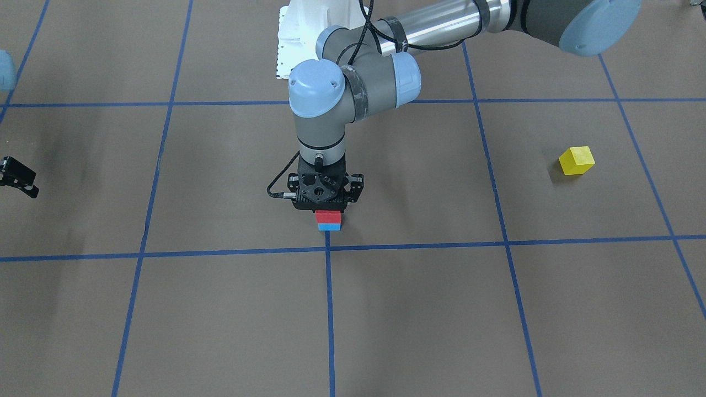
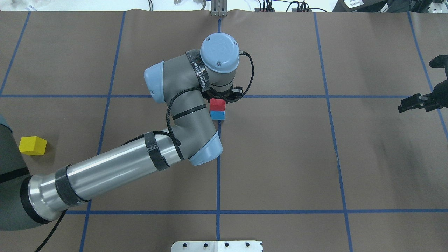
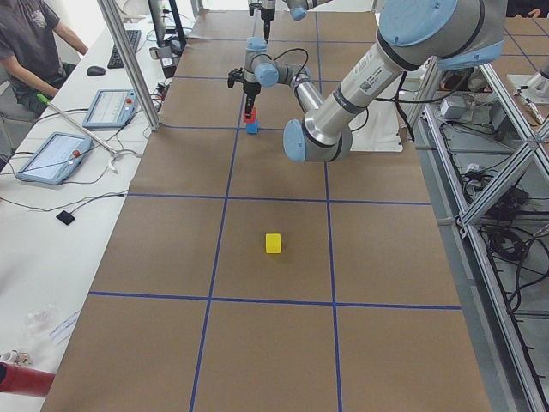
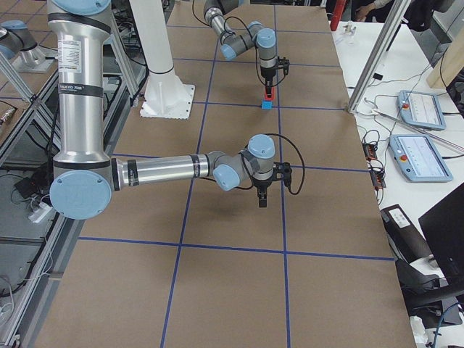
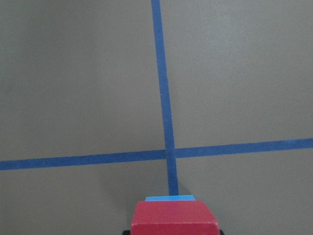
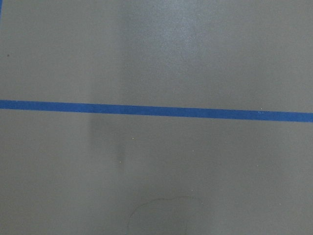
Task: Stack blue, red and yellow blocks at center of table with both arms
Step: 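Lower the red cube onto the blue cube with the left gripper, then open the left gripper and move it toward the yellow cube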
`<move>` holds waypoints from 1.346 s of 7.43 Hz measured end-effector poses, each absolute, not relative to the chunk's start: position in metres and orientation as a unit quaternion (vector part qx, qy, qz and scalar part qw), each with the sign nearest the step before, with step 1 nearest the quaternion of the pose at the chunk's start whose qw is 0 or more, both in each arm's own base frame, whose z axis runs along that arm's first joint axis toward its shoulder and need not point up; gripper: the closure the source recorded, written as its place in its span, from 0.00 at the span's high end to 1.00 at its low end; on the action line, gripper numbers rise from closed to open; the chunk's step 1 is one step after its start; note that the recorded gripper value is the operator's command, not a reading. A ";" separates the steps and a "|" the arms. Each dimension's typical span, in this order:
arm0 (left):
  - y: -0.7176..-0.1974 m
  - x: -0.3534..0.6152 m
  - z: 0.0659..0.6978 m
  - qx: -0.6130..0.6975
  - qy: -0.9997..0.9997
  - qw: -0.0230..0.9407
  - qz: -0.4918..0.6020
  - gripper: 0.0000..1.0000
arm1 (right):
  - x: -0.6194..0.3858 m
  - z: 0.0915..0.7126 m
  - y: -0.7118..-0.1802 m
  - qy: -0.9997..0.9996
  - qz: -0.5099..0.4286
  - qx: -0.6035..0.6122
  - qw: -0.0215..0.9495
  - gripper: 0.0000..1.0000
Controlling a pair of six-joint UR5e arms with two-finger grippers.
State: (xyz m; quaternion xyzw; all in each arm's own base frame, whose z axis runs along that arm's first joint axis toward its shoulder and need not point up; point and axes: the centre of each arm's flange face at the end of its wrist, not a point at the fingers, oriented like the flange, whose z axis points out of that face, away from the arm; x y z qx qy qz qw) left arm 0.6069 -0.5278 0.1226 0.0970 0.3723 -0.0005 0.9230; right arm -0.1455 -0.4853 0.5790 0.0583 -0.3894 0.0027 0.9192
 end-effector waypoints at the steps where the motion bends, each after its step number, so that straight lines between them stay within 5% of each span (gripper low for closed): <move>1: -0.528 0.607 0.123 0.097 0.372 0.923 0.000 0.34 | -0.145 0.579 -0.485 -0.389 0.003 0.058 0.919 0.99; 3: -0.527 0.607 0.124 0.096 0.371 0.924 0.000 0.44 | -0.146 0.579 -0.486 -0.389 0.003 0.058 0.919 0.99; 5: -0.526 0.608 0.125 0.095 0.371 0.924 -0.002 0.68 | -0.146 0.579 -0.486 -0.389 0.003 0.058 0.919 0.99; 6: -0.526 0.608 0.126 0.094 0.371 0.924 -0.002 0.97 | -0.146 0.579 -0.487 -0.389 0.003 0.058 0.919 0.99; 10: -0.525 0.608 0.127 0.094 0.371 0.924 0.000 1.00 | -0.147 0.578 -0.487 -0.390 0.002 0.059 0.919 0.99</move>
